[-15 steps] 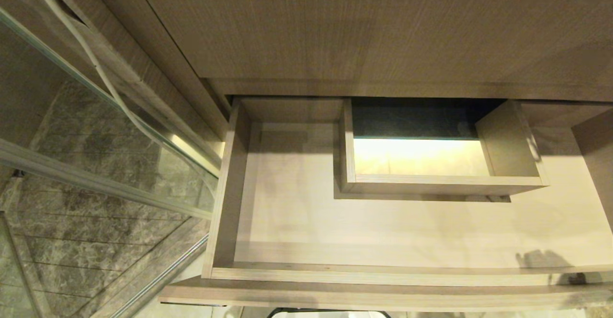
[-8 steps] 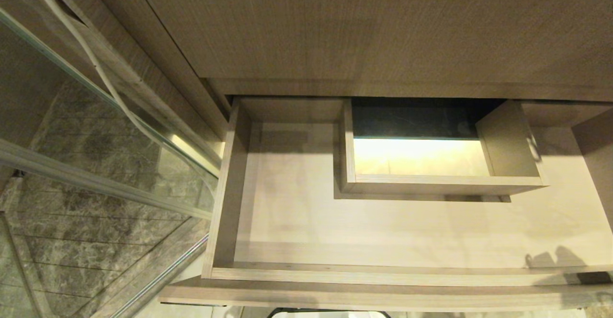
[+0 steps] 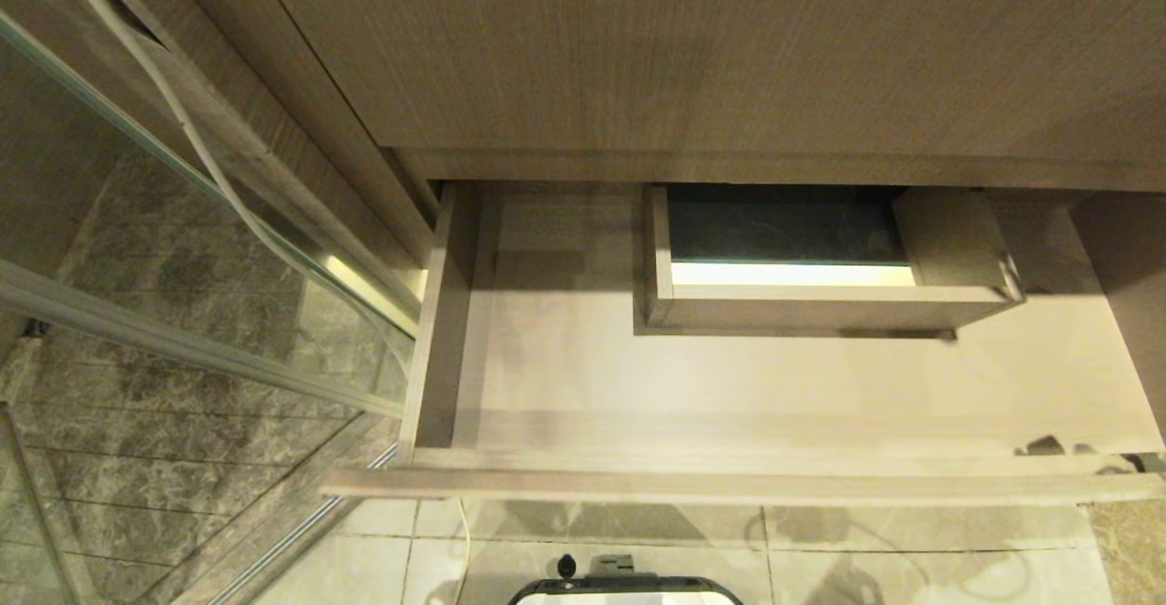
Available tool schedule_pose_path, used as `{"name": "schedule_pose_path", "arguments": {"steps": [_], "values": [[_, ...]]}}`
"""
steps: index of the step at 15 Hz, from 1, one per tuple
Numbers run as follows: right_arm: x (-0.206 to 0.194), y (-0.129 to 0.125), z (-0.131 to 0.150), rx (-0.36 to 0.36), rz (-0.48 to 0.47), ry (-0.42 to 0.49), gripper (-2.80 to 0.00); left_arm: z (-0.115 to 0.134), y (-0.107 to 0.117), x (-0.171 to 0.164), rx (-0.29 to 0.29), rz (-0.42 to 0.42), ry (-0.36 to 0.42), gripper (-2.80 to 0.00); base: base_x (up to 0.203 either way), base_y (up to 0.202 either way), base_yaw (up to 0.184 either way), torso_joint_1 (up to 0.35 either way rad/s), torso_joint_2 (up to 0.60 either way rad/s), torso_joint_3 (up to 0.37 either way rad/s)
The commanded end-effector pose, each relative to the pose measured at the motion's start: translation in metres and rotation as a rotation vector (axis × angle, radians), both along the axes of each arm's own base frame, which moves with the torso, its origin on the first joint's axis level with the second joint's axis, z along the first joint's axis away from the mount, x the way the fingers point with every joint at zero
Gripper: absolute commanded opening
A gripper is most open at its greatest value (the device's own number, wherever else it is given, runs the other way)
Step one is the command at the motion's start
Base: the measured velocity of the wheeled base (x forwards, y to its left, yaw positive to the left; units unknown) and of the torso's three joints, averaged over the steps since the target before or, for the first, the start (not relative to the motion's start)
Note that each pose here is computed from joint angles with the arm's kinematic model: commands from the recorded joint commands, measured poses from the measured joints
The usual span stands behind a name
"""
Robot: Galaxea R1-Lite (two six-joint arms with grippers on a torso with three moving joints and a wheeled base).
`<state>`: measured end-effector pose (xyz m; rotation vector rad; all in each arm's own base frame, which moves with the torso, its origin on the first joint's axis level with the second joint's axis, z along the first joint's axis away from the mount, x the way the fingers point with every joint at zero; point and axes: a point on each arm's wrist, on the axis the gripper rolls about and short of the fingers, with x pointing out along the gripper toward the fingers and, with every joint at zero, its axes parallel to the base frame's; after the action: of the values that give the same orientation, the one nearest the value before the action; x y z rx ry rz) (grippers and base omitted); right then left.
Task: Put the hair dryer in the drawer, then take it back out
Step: Close the drawer
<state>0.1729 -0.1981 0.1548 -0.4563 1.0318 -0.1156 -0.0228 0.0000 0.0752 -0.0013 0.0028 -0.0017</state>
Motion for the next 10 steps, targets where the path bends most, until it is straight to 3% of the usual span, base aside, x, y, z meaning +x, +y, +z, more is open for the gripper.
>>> {"name": "schedule_pose_path", "arguments": {"steps": [1,5,7,10], "values": [[0.007,-0.004,0.016,-0.041,0.082,-0.164,-2.8,-0.001,0.0,0.0,0.0,0.0,0.002,-2.8,0.0,0.0,0.0,0.0,0.0,0.0],[0.029,-0.016,0.064,-0.223,0.243,-0.583,-2.8,0.0,0.0,0.0,0.0,0.0,0.0,-2.8,0.0,0.0,0.0,0.0,0.0,0.0],[0.036,-0.018,0.081,-0.268,0.247,-0.702,-2.8,0.0,0.0,0.0,0.0,0.0,0.0,-2.8,0.0,0.0,0.0,0.0,0.0,0.0],[0.034,-0.016,0.091,-0.286,0.248,-0.727,-2.8,-0.001,0.0,0.0,0.0,0.0,0.002,-2.8,0.0,0.0,0.0,0.0,0.0,0.0]]}}
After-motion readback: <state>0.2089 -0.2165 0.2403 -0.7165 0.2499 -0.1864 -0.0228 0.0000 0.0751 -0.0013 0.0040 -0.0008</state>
